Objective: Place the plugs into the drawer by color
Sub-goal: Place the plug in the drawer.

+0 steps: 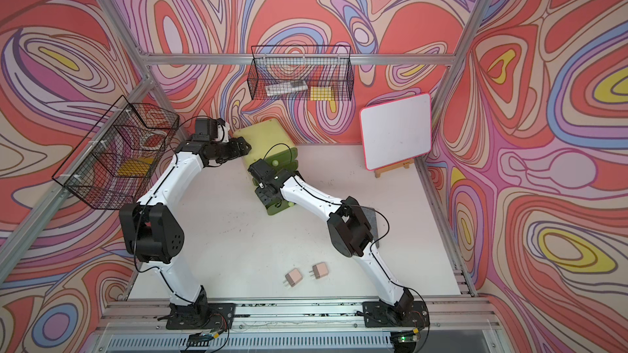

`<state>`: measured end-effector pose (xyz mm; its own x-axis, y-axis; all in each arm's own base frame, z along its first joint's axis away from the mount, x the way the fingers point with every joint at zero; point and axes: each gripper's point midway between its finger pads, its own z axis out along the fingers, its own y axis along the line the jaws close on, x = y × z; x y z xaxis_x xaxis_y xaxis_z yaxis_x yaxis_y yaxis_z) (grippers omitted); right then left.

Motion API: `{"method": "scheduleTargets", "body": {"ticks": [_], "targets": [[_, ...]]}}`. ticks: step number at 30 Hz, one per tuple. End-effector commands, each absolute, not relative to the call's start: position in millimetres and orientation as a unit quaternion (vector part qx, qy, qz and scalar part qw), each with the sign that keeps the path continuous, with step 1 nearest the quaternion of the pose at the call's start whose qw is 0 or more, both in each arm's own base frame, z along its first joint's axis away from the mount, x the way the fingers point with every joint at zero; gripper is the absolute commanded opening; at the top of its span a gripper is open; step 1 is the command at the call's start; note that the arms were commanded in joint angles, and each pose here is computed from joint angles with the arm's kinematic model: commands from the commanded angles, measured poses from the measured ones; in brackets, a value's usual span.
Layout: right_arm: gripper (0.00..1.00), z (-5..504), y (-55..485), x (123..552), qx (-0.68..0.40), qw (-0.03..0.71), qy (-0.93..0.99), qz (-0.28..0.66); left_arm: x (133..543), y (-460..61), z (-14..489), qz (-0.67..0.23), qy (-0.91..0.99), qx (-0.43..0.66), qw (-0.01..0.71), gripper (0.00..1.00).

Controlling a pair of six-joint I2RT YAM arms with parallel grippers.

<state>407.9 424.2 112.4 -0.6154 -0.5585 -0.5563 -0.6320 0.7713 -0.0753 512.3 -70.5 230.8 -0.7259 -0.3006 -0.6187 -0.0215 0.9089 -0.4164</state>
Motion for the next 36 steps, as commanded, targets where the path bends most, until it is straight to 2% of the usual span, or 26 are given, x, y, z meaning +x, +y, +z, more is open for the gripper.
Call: {"method": "scheduleTargets", "body": {"ticks": [1, 10, 26, 29, 36], "targets": [[0.44, 102, 427, 408, -0.332, 0.279, 0.898, 0.075, 492, -61, 189, -0.159, 0.938, -0.102, 0.291, 0.82], [0.45, 84, 422, 404, -0.325, 0.260, 0.906, 0.072, 491, -61, 191, -0.160, 0.937, -0.101, 0.293, 0.82], [0.52, 63, 416, 410, -0.315, 0.229, 0.918, 0.070, 491, -60, 190, -0.158, 0.938, -0.103, 0.292, 0.82], [0.53, 83, 415, 413, -0.316, 0.247, 0.913, 0.068, 491, -60, 190, -0.157, 0.937, -0.103, 0.293, 0.82], [0.57, 175, 406, 404, -0.302, 0.328, 0.889, 0.107, 492, -61, 189, -0.159, 0.937, -0.104, 0.293, 0.82]]}}
